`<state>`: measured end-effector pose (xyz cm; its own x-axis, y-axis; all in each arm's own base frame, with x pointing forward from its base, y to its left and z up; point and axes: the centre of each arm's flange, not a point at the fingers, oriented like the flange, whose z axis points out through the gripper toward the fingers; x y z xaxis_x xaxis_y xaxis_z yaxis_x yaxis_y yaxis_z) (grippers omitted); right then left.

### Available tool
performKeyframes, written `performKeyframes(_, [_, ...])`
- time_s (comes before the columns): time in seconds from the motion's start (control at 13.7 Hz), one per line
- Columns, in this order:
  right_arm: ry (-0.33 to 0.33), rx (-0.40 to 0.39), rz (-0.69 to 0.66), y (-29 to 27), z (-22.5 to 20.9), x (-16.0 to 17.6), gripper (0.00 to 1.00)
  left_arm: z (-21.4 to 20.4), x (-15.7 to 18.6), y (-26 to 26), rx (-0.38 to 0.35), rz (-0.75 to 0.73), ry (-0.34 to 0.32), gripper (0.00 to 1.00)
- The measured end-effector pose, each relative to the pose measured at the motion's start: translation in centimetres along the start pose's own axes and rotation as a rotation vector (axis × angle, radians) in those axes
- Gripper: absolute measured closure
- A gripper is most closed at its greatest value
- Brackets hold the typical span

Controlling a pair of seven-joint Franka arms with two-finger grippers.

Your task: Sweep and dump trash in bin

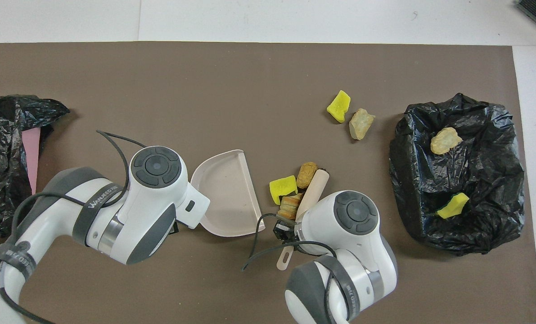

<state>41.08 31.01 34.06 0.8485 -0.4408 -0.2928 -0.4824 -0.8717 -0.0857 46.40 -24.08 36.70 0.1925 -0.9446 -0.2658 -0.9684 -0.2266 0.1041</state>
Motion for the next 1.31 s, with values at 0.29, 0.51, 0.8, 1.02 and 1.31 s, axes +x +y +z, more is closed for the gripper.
performKeyframes(0.29, [-0.037, 0.046, -0.037, -3.9, 0.5, -3.1, 0.74, 0.0, 0.2, 0.2, 0.002, -0.010, 0.001, 0.68])
performKeyframes(0.51, [-0.049, 0.066, -0.120, -7.1, 0.3, -7.3, 0.74, 0.2, 0.3, 0.3, 0.002, -0.020, 0.003, 0.68])
performKeyframes(0.8, [-0.047, 0.036, -0.197, -8.5, -0.5, -10.0, 0.74, 0.4, 0.3, 0.4, -0.002, -0.029, 0.009, 0.68])
performKeyframes(1.02, [0.037, -0.053, -0.245, -7.6, -1.6, -7.5, 0.74, 0.4, 0.3, 0.3, -0.002, -0.033, 0.012, 0.68])
performKeyframes(1.31, [0.144, -0.210, -0.332, -4.7, -6.2, 0.3, 0.74, 0.4, 0.2, 0.2, -0.002, -0.038, 0.014, 0.68])
